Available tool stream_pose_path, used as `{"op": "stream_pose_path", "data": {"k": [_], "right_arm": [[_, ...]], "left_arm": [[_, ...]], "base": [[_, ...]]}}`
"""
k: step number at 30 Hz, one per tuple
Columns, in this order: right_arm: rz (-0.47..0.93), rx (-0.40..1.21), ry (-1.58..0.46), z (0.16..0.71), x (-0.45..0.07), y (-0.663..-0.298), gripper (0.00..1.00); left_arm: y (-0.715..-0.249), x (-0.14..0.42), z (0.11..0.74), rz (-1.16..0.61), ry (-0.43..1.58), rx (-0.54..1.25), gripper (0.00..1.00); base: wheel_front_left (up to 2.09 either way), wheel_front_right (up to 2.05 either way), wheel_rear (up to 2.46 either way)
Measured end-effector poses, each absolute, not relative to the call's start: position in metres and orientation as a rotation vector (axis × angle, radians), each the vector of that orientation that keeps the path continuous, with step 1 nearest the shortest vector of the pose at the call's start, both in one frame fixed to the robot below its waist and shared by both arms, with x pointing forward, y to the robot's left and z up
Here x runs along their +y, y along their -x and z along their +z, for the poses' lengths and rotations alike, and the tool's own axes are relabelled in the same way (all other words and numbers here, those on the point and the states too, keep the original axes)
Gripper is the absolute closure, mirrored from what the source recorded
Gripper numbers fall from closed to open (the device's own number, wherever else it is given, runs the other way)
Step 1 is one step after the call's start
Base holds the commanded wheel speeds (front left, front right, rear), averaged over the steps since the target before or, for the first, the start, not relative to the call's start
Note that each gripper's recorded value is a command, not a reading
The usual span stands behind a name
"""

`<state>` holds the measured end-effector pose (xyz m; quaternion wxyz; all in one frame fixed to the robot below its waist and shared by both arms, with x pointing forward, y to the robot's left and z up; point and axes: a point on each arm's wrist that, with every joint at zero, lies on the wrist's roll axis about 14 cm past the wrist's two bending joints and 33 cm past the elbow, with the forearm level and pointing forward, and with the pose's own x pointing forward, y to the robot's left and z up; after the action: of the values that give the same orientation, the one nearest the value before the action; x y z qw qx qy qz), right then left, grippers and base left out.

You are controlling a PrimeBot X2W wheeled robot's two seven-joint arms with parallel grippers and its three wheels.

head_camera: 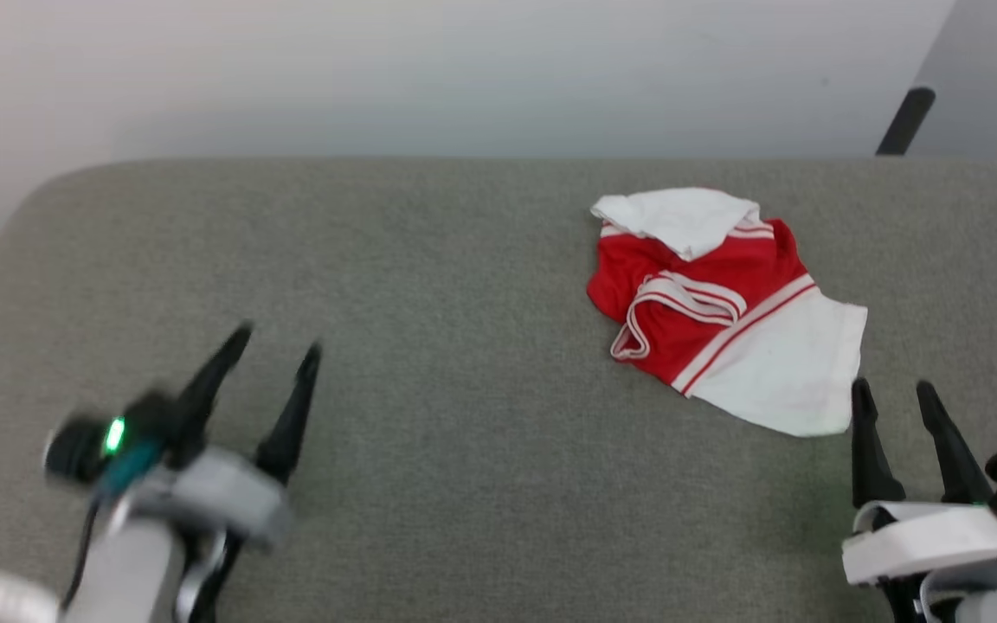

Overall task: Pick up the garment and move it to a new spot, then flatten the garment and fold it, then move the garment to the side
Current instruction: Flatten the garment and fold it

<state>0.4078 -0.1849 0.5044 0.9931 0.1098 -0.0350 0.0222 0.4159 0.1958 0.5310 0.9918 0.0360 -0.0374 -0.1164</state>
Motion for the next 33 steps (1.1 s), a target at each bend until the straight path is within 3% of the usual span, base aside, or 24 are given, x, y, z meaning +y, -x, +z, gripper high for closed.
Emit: {"op": "stream_pose_path", "data": {"k": [6,13,19,24,33], "right_arm": [[0.060,-0.071,-0.238,0.501,-0.176,-0.426,0.00],[0.016,-0.044,-0.257,0.487,-0.190,-0.436,0.00],[-0.046,-0.045,-0.277,0.484,-0.212,-0.434,0.00],[-0.080,-0.023,-0.276,0.475,-0.224,-0.432,0.00],[-0.132,-0.005,-0.267,0.468,-0.243,-0.428,0.00]], "left_arm": [[-0.473,0.128,0.549,-0.540,-0.276,0.000,0.00],[-0.501,0.055,0.520,-0.873,-0.494,0.170,0.00],[-0.540,0.014,0.534,-0.957,-0.583,0.160,0.00],[-0.529,-0.018,0.494,-1.064,-0.699,0.231,0.00],[-0.547,-0.042,0.477,-1.112,-0.729,0.235,0.00]], "base": [[0.00,0.00,0.00],[0.00,0.00,0.00],[0.00,0.00,0.00],[0.00,0.00,0.00],[0.00,0.00,0.00]]}}
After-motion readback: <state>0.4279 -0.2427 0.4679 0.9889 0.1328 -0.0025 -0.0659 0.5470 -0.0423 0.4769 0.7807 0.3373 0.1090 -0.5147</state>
